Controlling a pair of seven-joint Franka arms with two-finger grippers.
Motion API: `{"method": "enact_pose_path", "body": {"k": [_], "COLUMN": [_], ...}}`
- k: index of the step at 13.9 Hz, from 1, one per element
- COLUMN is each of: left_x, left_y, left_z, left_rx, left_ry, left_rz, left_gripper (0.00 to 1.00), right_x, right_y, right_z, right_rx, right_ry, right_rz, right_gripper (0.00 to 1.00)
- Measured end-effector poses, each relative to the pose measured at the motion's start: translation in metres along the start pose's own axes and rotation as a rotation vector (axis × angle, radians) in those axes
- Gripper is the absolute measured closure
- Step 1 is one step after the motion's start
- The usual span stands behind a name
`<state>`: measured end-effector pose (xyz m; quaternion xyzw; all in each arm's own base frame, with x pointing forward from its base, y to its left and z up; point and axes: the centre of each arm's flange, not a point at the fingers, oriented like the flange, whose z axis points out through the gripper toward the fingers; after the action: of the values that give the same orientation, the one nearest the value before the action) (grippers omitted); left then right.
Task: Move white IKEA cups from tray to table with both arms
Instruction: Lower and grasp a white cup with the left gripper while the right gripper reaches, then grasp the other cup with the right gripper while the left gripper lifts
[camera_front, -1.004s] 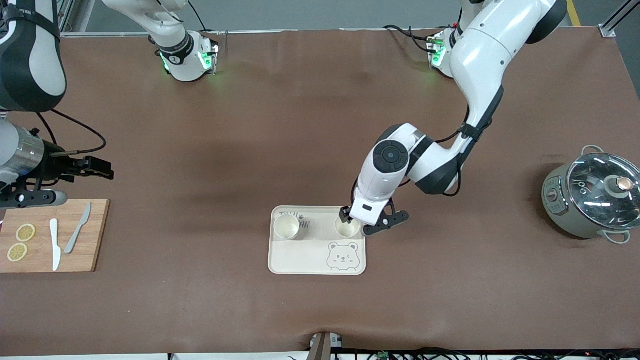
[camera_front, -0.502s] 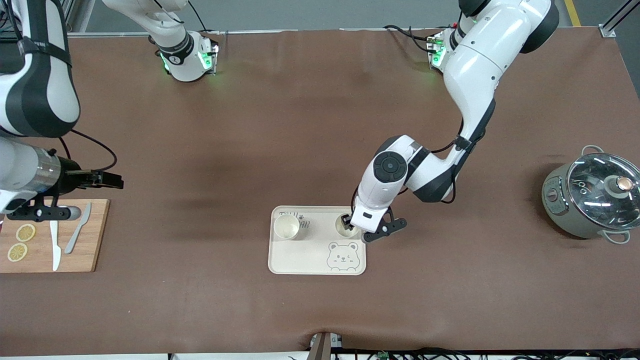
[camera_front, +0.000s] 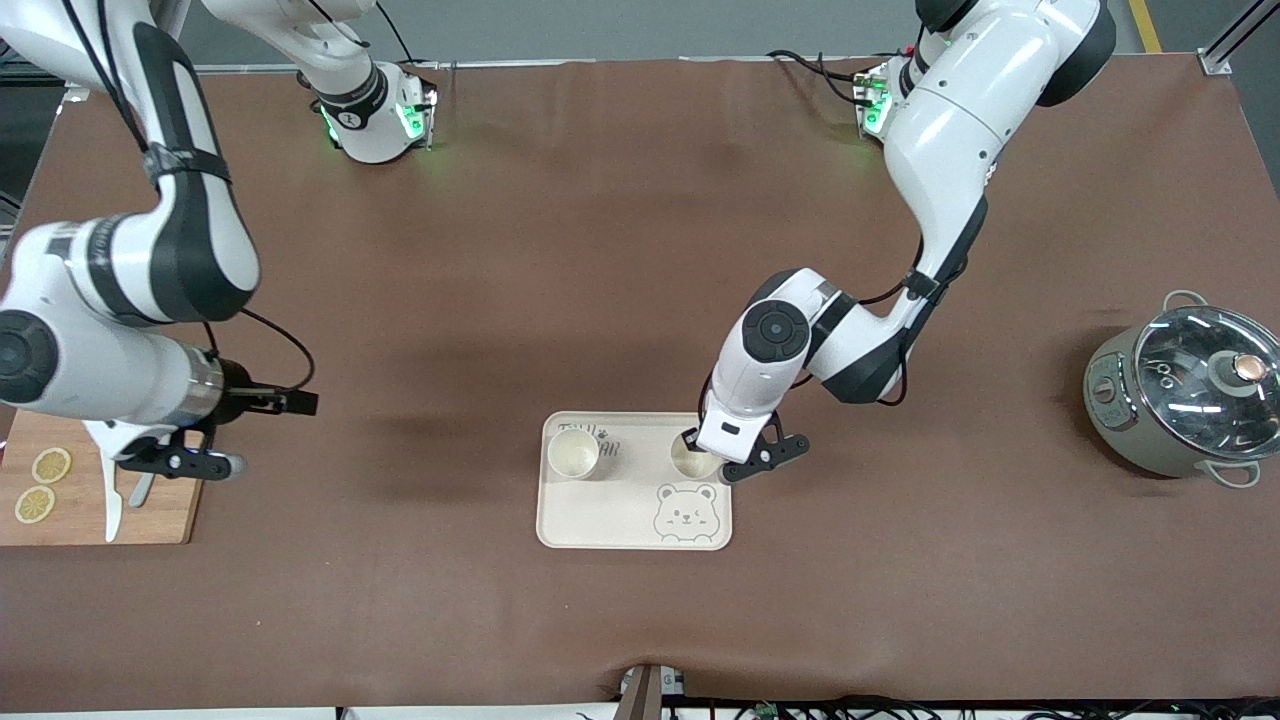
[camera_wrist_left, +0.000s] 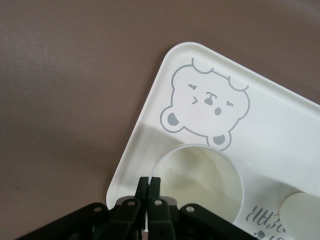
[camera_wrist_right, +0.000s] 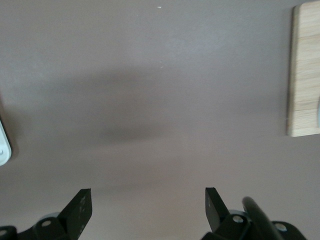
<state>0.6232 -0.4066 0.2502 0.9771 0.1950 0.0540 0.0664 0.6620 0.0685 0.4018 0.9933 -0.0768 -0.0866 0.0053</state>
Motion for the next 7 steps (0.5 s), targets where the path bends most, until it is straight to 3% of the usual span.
{"method": "enact_pose_path", "body": {"k": [4, 5, 7], "left_x": [0.000, 0.001, 0.004], "left_y": [0.000, 0.001, 0.004], "left_z": [0.000, -0.001, -0.010], "left_rx": [0.000, -0.003, -0.016], "left_ry": [0.000, 0.002, 0.015], "left_rz": [0.001, 0.001, 0.005], "left_gripper": [0.97, 0.97, 0.97], "right_x": [0.008, 0.012, 0.017], "right_y": [-0.044, -0.061, -0.097], "right_z": [0.025, 0.033, 0.051], "right_rx": [0.001, 0.020, 0.112], "right_ry": [-0.010, -0.007, -0.001], "right_rz": [0.123, 0.157, 0.218], "right_gripper": [0.00, 0.00, 0.00]}}
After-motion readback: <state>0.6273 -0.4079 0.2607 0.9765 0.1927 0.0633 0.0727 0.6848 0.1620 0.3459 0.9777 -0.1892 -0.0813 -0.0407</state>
